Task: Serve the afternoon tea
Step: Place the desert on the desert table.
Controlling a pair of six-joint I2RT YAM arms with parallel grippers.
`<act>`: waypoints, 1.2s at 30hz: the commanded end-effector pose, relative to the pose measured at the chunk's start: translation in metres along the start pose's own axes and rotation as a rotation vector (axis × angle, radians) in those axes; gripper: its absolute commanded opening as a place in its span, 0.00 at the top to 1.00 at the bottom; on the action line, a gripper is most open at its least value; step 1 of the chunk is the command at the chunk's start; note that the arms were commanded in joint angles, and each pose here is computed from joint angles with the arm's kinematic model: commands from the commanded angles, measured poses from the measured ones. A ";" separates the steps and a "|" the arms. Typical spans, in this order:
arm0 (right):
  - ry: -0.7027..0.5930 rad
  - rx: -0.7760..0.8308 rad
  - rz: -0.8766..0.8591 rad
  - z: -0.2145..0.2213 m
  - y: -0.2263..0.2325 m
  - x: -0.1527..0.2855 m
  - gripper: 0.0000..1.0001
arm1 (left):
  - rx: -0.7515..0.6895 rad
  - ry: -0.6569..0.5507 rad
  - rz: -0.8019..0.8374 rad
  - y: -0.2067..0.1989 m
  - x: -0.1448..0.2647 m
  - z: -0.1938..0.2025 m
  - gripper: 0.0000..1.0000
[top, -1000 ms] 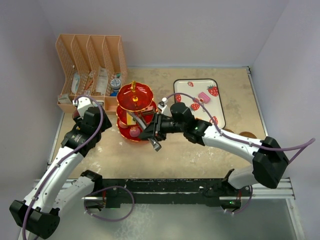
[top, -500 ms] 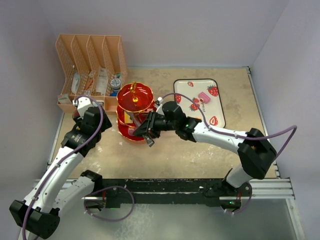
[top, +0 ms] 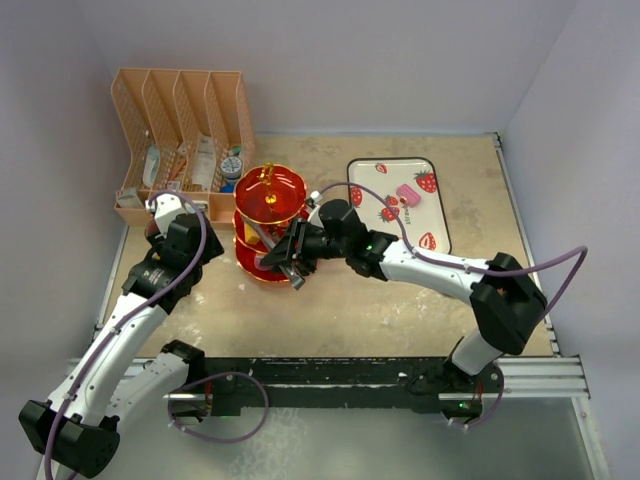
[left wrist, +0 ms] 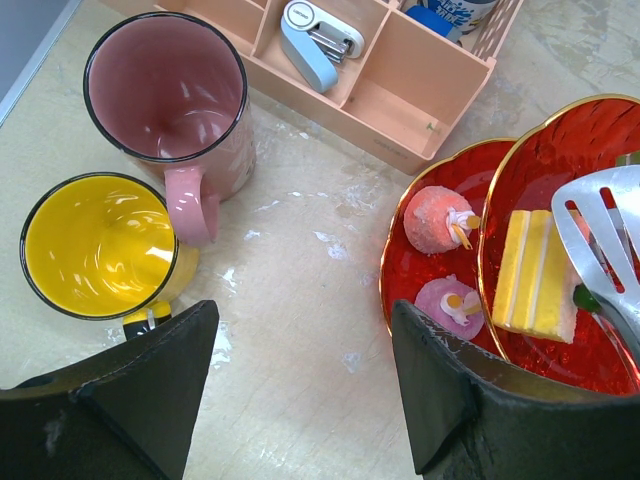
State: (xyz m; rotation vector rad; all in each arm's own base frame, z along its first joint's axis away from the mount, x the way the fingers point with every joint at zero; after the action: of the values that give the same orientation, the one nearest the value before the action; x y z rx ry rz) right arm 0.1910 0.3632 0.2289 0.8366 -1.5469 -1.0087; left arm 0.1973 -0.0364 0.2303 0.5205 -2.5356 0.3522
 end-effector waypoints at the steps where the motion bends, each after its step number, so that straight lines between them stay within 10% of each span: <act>1: -0.038 0.073 -0.091 -0.003 0.034 0.013 0.55 | 0.032 -0.032 0.009 -0.003 0.002 -0.008 0.32; 19: 0.036 0.175 0.025 0.014 0.014 0.022 0.56 | 0.028 -0.026 0.008 -0.003 0.001 -0.006 0.32; 36: -0.104 0.208 0.101 0.000 0.032 0.012 0.78 | 0.028 -0.023 0.012 -0.003 0.001 -0.006 0.32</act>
State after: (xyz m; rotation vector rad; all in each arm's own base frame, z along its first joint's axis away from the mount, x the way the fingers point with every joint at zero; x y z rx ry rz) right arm 0.1739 0.3577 0.2363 0.8637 -1.6615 -0.7922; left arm 0.1974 -0.0365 0.2301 0.5203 -2.5346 0.3514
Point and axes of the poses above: each gripper's point midway between its finger pads, its own x axis back along the fingers, its own y axis along the line the jaws close on, z = x × y, the point moved 7 cm from there along x, back along the fingers
